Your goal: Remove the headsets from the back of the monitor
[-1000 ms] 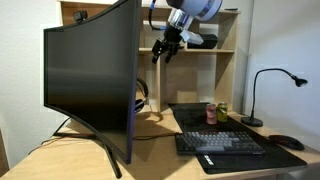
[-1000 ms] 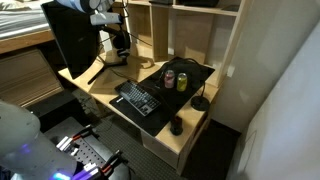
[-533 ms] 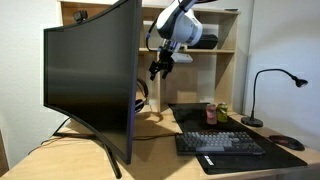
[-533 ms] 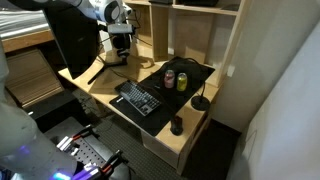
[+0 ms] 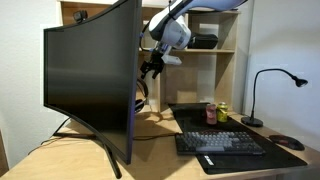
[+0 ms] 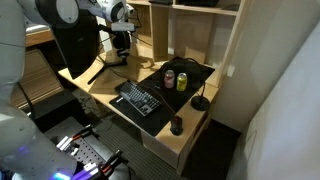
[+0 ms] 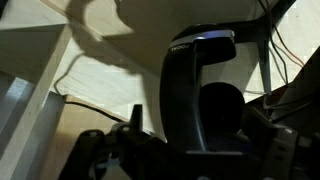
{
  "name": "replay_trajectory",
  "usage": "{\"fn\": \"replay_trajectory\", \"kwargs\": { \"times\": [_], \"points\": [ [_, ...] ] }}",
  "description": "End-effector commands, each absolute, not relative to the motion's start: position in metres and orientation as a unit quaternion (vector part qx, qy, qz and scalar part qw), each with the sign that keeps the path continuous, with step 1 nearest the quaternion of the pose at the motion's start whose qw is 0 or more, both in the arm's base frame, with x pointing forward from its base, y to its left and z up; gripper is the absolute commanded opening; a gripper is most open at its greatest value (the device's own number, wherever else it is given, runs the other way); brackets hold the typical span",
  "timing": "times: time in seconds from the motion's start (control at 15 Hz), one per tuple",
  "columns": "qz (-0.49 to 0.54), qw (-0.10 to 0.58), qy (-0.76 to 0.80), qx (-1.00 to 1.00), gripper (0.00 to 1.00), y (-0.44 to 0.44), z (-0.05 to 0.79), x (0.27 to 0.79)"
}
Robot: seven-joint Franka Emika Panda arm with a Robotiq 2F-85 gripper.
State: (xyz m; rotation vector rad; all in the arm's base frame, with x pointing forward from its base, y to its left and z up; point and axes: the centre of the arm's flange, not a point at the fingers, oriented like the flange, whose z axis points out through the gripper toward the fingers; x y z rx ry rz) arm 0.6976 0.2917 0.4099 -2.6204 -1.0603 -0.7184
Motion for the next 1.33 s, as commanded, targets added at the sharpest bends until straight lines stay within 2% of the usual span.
{"fn": "replay_trajectory", "kwargs": {
  "times": [0.0,0.73,0.8,0.87,1.27],
  "points": [
    [-0.245,0.125,-0.36,-0.892,1.0,0.293,0.41,0.696],
    [-0.244,0.123,-0.325,-0.905,1.0,0.297,0.412,0.696],
    [-0.231,0.1,-0.302,-0.92,1.0,0.295,0.413,0.693],
    [-0.244,0.131,-0.306,-0.911,1.0,0.298,0.41,0.695],
    [-0.306,0.148,-0.301,-0.891,1.0,0.308,0.417,0.699]
  ]
}}
